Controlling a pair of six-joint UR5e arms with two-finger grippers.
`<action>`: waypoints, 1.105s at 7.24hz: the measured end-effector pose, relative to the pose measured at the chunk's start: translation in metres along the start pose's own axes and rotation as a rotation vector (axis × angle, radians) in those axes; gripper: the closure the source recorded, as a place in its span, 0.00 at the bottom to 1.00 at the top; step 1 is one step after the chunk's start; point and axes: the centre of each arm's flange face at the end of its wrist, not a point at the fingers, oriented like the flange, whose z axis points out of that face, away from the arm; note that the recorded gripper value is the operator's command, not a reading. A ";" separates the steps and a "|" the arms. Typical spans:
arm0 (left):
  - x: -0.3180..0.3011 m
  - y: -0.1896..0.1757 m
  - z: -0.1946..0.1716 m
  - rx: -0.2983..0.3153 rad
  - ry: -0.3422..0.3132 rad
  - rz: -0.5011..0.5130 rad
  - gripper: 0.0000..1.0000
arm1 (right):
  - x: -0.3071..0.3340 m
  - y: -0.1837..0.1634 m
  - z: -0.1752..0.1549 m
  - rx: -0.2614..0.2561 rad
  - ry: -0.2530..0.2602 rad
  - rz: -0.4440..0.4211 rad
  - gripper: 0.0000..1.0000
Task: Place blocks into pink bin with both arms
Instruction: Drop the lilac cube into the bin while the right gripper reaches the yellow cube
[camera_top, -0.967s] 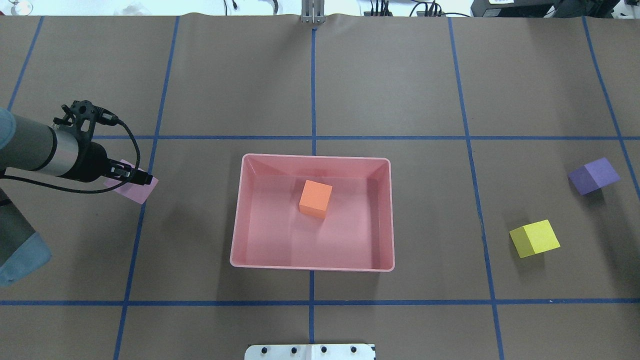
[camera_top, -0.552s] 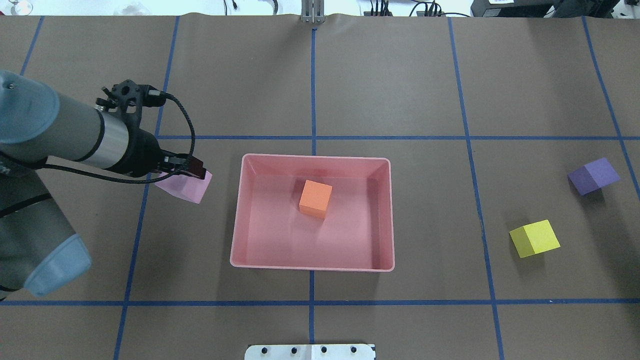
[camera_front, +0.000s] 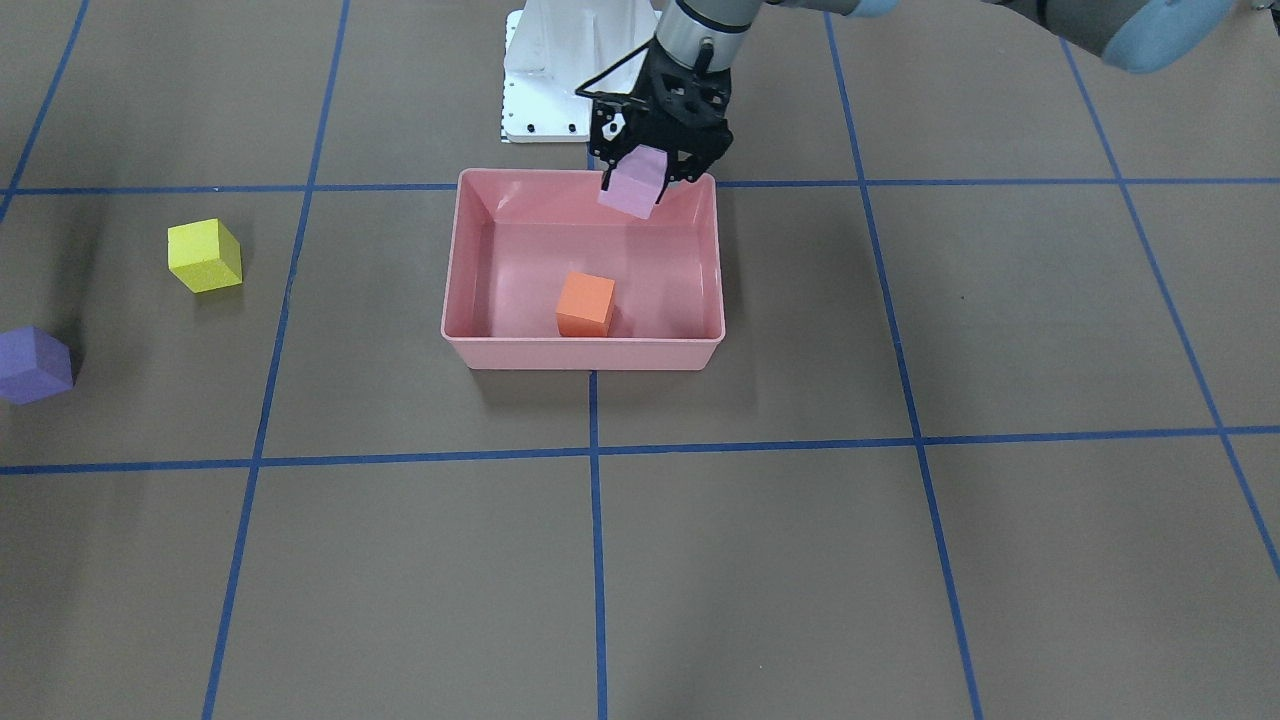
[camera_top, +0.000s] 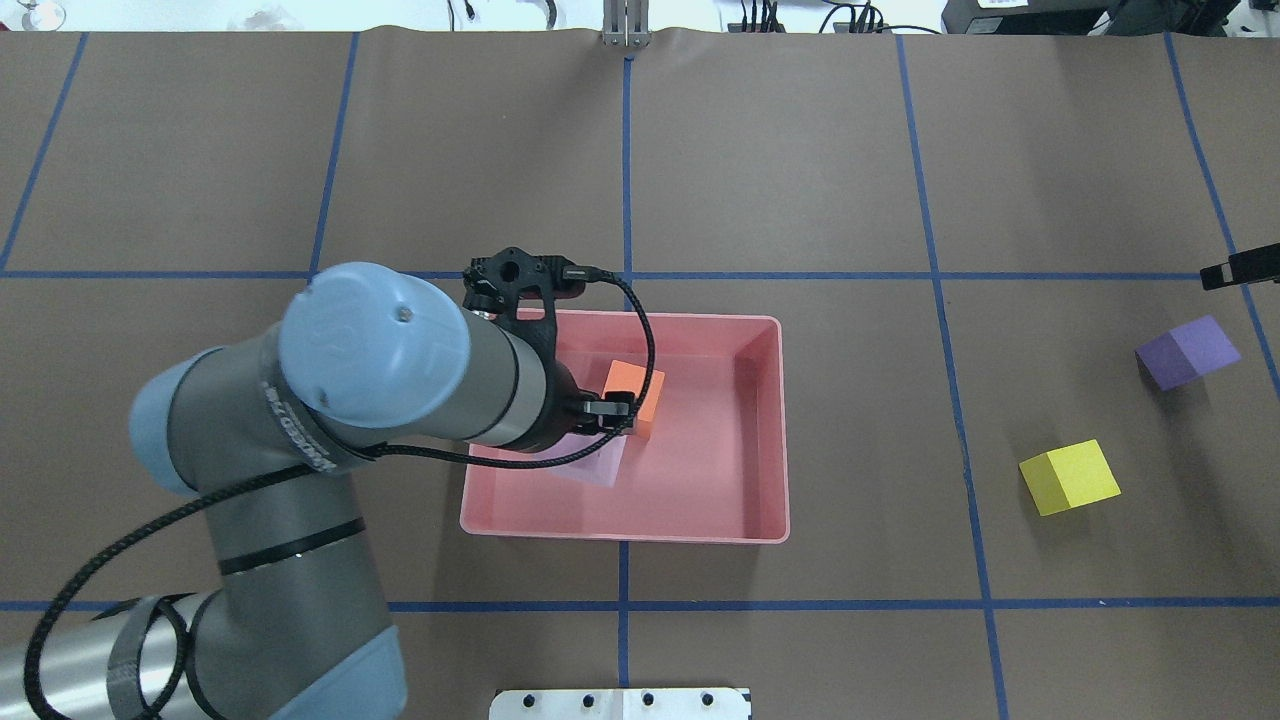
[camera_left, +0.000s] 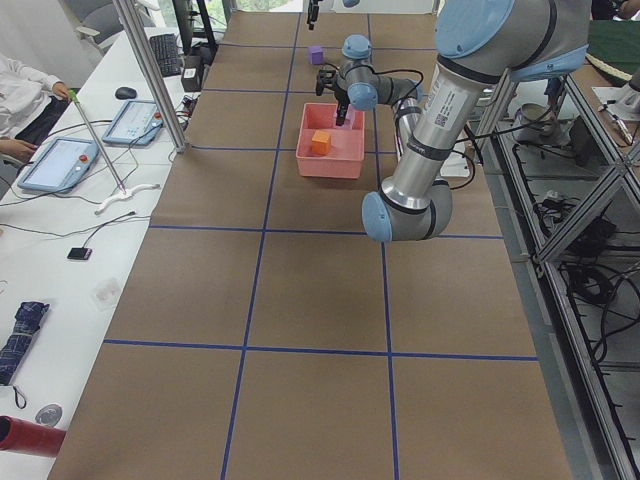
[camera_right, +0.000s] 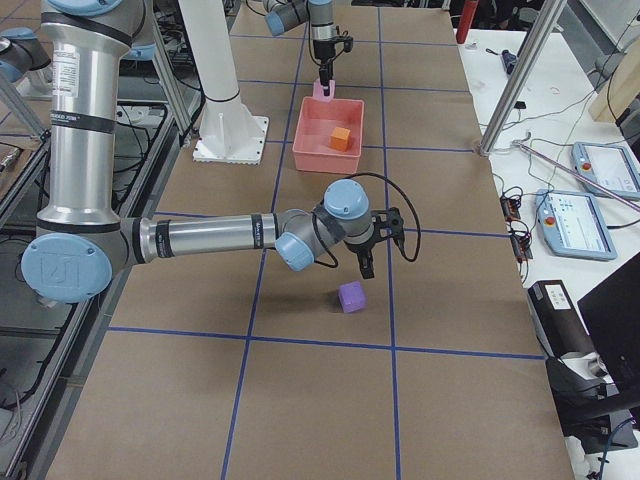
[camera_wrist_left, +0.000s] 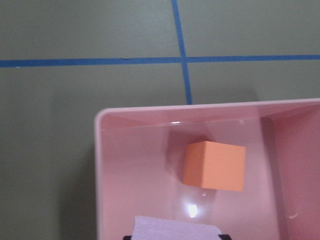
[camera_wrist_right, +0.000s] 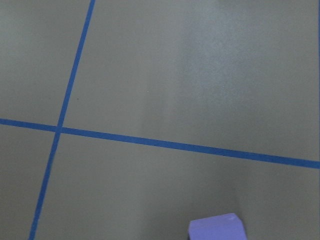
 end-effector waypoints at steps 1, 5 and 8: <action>0.014 0.009 0.010 0.026 -0.016 0.002 0.00 | -0.023 0.012 0.006 -0.016 -0.005 -0.032 0.00; 0.005 0.009 -0.003 0.082 -0.022 0.061 0.00 | -0.094 0.068 0.026 -0.037 0.055 0.076 0.00; -0.001 0.005 -0.005 0.090 -0.029 0.069 0.00 | -0.139 0.126 0.071 0.022 0.120 0.106 0.00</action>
